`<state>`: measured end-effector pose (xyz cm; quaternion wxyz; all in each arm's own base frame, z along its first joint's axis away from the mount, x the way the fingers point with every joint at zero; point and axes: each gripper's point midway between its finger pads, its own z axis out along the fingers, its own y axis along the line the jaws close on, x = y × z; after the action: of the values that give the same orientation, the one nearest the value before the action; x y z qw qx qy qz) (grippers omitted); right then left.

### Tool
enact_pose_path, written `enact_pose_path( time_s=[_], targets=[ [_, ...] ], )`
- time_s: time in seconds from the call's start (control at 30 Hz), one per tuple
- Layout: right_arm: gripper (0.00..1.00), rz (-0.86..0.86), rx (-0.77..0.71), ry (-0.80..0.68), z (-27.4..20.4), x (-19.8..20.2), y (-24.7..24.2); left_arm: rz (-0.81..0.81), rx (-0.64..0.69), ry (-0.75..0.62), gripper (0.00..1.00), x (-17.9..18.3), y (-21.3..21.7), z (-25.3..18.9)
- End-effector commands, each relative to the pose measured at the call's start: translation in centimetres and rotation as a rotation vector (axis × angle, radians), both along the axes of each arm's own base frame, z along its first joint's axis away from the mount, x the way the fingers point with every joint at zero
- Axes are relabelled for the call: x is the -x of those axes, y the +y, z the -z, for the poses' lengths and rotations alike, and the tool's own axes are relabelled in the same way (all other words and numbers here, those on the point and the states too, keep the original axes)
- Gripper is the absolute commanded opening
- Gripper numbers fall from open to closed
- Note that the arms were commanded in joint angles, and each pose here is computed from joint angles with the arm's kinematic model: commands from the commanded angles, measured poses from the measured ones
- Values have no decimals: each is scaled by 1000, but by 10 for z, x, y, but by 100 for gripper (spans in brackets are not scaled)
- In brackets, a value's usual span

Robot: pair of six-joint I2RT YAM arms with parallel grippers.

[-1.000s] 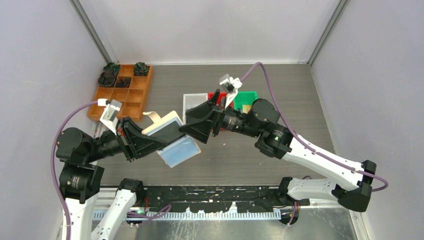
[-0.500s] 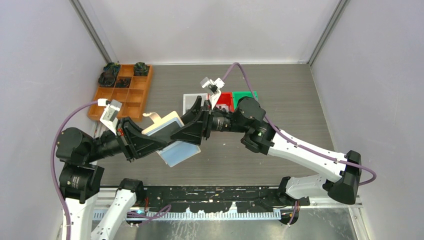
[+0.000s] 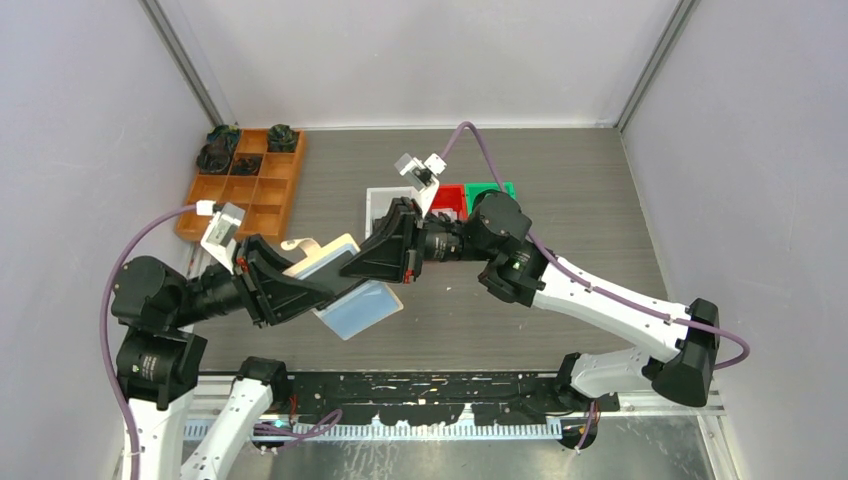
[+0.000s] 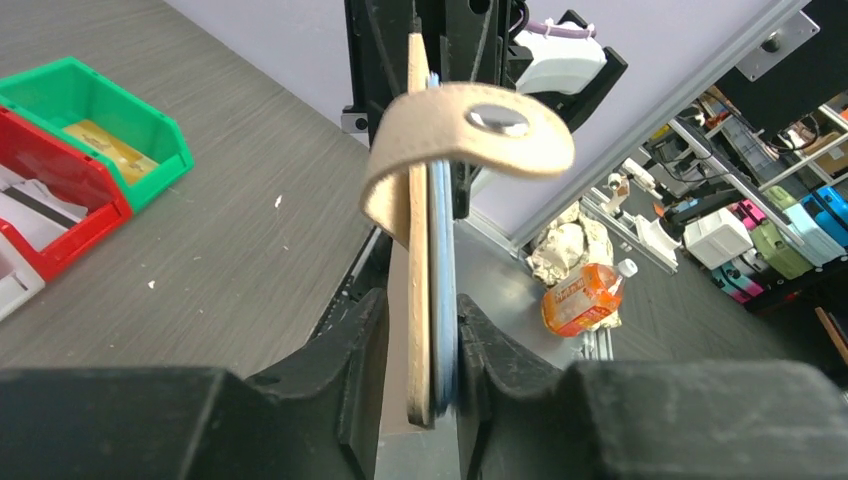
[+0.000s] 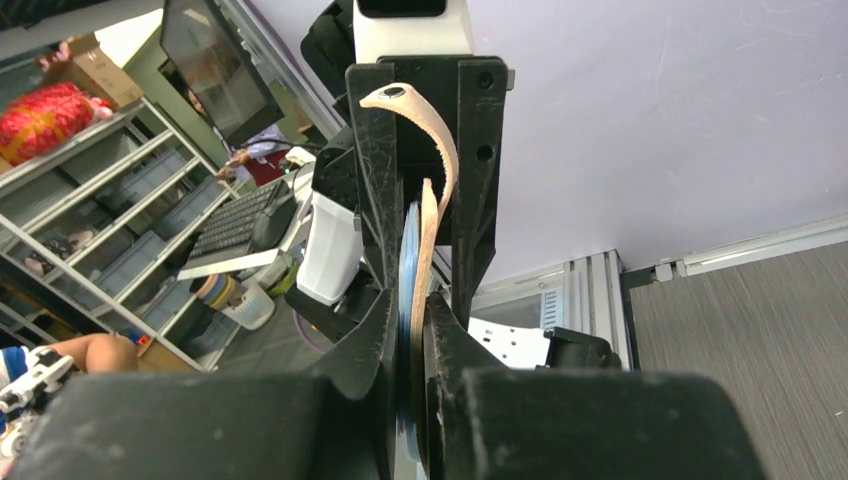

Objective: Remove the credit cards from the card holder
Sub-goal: Remove the credit card from the card holder.

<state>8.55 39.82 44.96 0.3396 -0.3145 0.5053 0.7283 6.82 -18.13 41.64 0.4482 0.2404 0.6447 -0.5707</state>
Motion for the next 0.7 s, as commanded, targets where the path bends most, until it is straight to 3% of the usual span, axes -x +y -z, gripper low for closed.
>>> enact_pose_path(
  time_s=[0.0,0.4,0.53,0.63,0.67],
  targets=[
    [1,-32,-48,-106,-29,16,-14,-16,10,-45,31,2,1,-17],
    [1,-70,-6,-112,-26,19,-11,-10,8,-57,22,1,1,-23],
    [2,-83,4,-119,-27,20,-9,-14,-1,-43,11,-3,1,-16],
    [39,-28,20,-101,-27,10,-5,-57,-1,-44,0,-10,2,-16],
    [45,17,25,-90,-27,2,-5,-88,-9,-42,0,-14,4,-14]
  ],
)
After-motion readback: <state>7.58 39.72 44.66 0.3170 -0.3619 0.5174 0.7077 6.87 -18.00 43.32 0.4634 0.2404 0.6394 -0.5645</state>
